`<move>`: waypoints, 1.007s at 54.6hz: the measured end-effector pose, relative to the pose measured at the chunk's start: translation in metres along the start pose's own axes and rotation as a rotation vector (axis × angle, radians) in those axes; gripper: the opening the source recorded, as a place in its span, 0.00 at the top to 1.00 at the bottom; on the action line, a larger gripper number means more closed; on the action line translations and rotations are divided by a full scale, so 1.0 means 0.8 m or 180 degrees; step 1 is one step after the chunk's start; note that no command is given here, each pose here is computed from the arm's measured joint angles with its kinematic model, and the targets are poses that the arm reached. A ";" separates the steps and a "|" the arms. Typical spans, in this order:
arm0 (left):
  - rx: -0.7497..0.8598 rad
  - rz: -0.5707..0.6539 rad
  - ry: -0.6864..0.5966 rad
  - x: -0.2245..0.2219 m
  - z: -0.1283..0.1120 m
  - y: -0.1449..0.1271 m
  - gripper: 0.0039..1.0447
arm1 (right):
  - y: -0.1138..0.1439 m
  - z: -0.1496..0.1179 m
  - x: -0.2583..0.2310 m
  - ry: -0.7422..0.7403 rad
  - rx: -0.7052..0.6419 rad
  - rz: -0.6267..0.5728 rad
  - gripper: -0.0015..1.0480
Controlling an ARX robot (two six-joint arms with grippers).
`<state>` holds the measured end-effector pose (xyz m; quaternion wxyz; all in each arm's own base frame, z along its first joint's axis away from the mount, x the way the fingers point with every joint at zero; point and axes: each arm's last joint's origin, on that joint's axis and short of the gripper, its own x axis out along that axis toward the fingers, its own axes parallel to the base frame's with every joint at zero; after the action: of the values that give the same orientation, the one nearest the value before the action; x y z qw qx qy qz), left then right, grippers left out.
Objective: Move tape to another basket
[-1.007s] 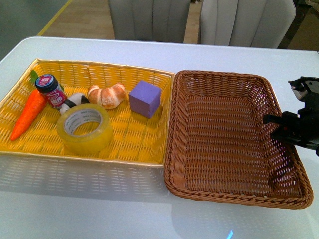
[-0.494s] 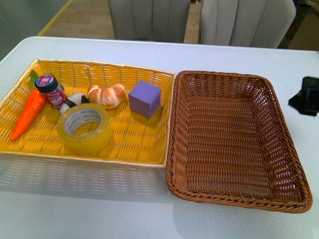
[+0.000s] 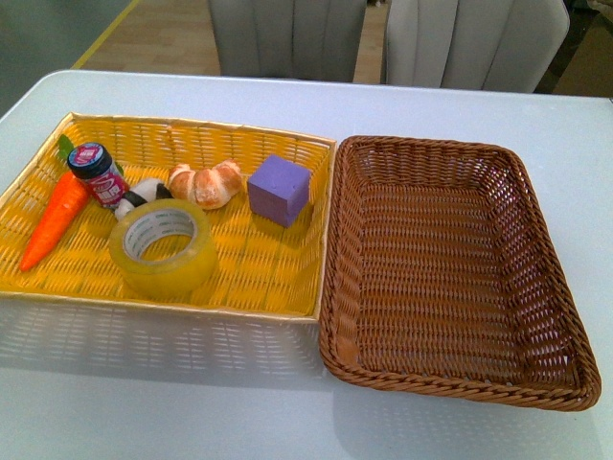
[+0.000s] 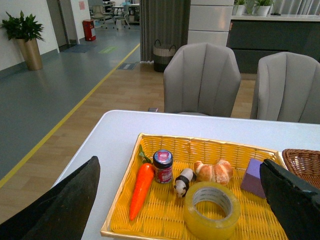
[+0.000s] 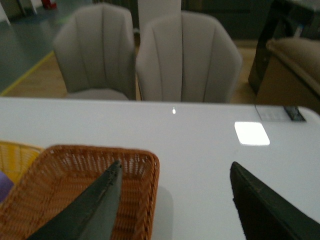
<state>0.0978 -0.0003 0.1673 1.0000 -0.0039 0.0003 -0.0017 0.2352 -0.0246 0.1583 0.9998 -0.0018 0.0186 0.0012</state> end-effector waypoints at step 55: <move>-0.0001 0.0000 0.0000 0.000 0.000 0.000 0.08 | 0.030 0.009 -0.120 -0.0137 0.0000 -0.0020 0.98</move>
<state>0.0978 -0.0003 0.1673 1.0000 -0.0041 0.0003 -0.0017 0.1395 -0.0005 0.1690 1.0000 -0.0018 -0.0030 -0.0019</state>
